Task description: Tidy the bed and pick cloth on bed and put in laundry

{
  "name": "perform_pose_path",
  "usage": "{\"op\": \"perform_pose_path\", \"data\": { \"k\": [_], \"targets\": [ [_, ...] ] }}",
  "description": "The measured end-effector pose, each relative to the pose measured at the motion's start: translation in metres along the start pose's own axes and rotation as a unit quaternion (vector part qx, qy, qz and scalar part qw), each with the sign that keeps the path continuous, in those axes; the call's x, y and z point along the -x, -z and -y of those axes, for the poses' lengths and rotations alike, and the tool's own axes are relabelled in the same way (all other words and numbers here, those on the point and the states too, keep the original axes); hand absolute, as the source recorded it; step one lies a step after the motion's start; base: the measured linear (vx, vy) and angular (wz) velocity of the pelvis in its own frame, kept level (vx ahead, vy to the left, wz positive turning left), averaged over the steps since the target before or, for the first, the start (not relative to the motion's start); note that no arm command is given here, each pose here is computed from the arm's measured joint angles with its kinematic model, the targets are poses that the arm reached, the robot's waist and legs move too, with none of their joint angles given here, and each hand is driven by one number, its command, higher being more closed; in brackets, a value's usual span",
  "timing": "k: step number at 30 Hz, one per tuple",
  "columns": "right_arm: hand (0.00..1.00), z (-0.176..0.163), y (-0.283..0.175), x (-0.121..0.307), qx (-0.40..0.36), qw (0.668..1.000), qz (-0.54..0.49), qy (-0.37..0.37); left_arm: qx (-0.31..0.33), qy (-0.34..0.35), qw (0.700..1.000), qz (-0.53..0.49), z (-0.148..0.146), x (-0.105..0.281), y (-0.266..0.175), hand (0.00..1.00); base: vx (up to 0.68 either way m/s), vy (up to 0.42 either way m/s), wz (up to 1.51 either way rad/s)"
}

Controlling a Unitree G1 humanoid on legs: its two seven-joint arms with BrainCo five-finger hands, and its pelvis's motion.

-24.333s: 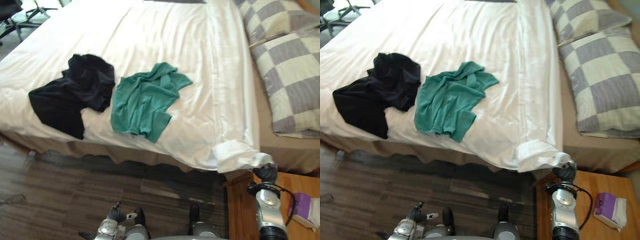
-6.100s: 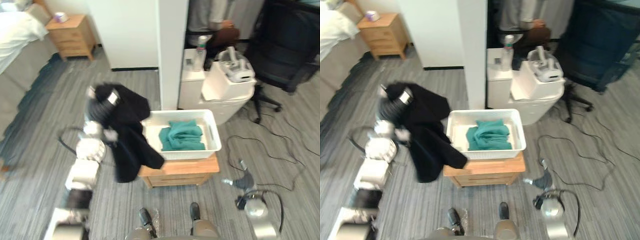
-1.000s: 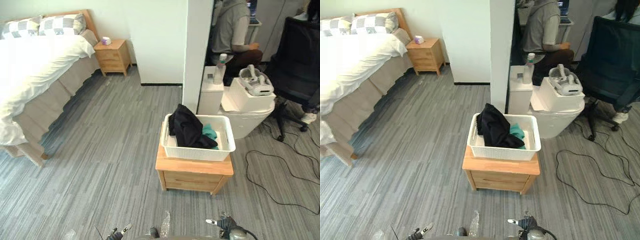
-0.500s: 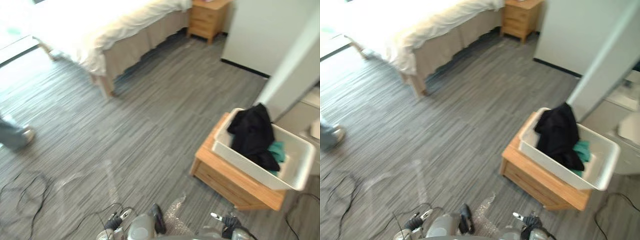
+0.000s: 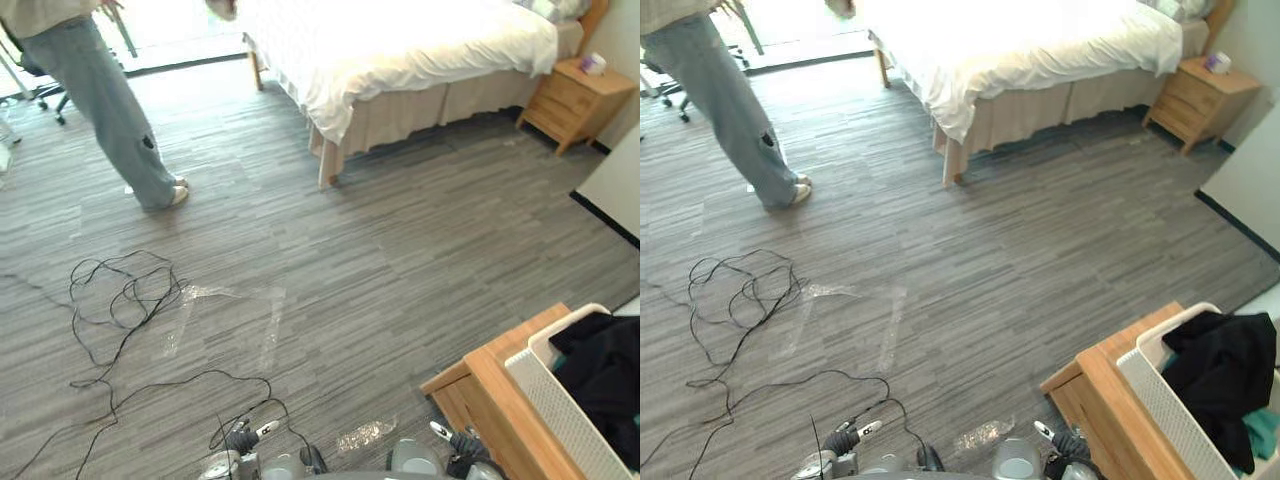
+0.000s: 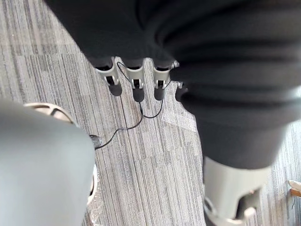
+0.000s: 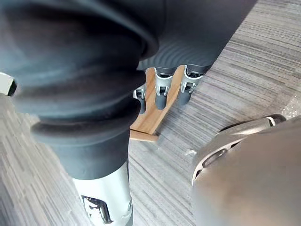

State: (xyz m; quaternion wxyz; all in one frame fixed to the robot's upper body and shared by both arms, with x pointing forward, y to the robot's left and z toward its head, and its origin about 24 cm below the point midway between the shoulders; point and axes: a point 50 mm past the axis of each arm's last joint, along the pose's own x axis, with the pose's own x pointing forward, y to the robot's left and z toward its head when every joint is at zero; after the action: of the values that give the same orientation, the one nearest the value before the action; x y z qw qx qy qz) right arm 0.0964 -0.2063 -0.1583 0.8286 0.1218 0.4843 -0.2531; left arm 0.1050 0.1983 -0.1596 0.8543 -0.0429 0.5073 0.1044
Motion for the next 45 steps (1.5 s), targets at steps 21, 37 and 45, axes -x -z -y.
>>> {"op": "perform_pose_path", "data": {
  "k": [21,37,45],
  "targets": [
    [0.0,0.013,-0.001,-0.002,0.055,0.998,-0.006,0.009,0.037,-0.023,0.999,-0.001,-0.003,0.0,0.001,0.0,0.01,-0.11,-0.14],
    [0.0,-0.015,-0.031,-0.007,0.066,0.997,0.034,-0.017,0.097,-0.013,0.993,0.069,0.009,-0.004,-0.039,0.0,0.27,0.141,-0.18],
    [0.0,-0.03,-0.043,-0.004,0.03,0.996,0.076,-0.044,0.011,-0.013,0.997,0.075,0.007,-0.005,-0.045,0.0,0.52,0.107,0.01]
  ]
}}
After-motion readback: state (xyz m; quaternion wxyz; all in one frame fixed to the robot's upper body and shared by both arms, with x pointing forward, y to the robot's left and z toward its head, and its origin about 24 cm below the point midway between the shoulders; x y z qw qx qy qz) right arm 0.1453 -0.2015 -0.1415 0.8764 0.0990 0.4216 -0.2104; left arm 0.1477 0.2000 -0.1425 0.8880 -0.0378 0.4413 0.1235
